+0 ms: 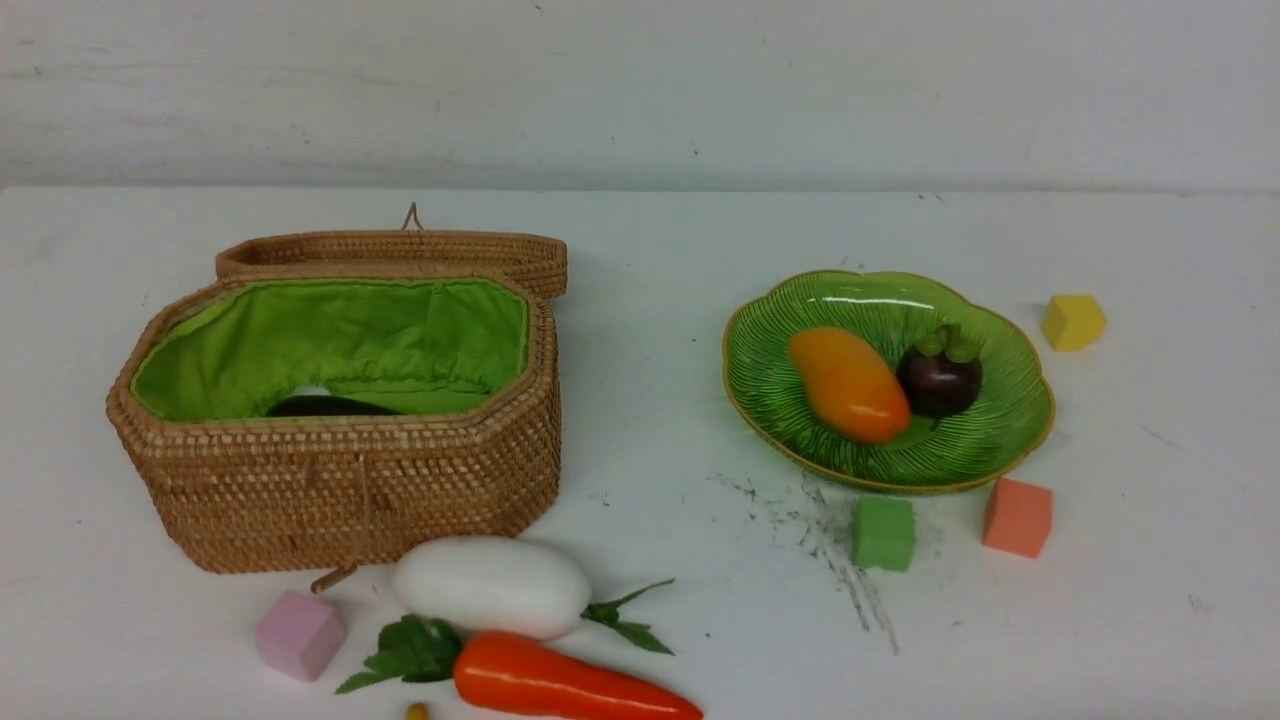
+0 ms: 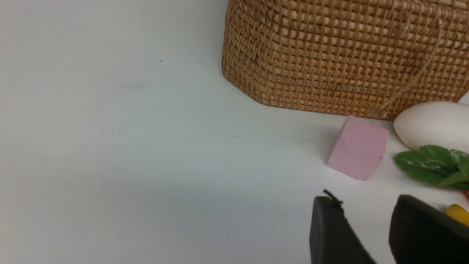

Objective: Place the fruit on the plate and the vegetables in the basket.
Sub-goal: Use the left arm to grab a banana and put it into the right plate

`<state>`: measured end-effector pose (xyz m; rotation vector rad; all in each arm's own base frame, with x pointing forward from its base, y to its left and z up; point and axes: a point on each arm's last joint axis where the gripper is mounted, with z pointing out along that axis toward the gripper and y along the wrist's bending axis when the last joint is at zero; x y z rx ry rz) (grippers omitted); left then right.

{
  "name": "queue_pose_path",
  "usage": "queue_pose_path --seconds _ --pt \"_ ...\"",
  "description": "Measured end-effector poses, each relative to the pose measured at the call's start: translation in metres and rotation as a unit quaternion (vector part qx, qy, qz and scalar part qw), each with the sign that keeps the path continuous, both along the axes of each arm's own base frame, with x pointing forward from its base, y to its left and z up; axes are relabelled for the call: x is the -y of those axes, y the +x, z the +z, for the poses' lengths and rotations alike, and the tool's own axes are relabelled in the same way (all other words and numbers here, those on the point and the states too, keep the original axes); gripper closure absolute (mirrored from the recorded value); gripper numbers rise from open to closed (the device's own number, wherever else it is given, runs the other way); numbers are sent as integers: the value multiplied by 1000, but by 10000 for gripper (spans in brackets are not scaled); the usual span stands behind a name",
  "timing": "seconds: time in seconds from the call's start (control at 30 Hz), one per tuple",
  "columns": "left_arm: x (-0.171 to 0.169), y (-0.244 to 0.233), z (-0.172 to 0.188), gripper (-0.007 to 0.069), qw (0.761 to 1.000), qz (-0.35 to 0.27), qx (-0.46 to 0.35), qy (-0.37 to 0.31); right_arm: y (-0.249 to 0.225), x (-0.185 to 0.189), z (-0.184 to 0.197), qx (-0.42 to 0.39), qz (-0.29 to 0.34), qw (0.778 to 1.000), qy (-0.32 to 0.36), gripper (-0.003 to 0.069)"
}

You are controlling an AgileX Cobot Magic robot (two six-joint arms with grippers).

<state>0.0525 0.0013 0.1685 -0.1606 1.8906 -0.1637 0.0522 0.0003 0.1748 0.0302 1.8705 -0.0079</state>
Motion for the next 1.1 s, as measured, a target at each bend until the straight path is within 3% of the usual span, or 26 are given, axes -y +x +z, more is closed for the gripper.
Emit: queue_pose_path --seconds 1.1 --pt "0 0 0 386 1000 0 0 0 0 0 0 0 0 1000 0 623"
